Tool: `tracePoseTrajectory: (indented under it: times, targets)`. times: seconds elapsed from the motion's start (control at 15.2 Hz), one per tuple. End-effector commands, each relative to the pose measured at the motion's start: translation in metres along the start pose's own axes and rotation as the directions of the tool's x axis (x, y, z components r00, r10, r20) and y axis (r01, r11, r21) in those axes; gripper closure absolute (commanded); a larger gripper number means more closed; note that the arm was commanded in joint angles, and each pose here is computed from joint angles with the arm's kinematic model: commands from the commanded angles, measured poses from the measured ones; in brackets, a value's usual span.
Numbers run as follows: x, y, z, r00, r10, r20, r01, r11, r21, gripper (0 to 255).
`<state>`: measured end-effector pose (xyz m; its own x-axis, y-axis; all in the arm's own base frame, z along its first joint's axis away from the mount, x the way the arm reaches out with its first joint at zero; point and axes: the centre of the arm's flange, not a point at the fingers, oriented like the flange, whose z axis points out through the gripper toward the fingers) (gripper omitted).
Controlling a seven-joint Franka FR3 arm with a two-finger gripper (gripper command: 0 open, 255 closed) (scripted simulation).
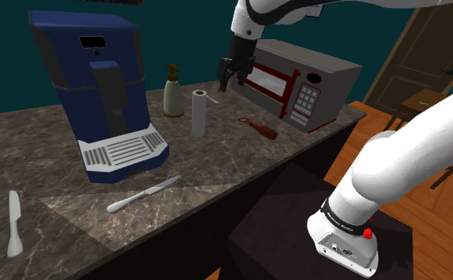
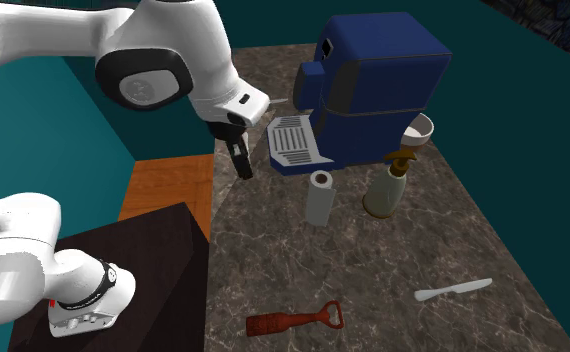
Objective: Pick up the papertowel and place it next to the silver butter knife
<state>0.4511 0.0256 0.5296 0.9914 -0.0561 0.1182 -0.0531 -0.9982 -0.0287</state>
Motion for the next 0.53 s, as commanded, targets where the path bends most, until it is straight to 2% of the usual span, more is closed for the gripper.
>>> tracePoseTrajectory:
  times: [0.0,0.46]
  targets:
    - [0.021,0.003,0.018,1.0,0.016,-0.014,-0.016,1.0,-0.007,0]
    - [0.092,0.016,0.065,0.996,0.071,-0.058,-0.072,0.997,-0.03,0]
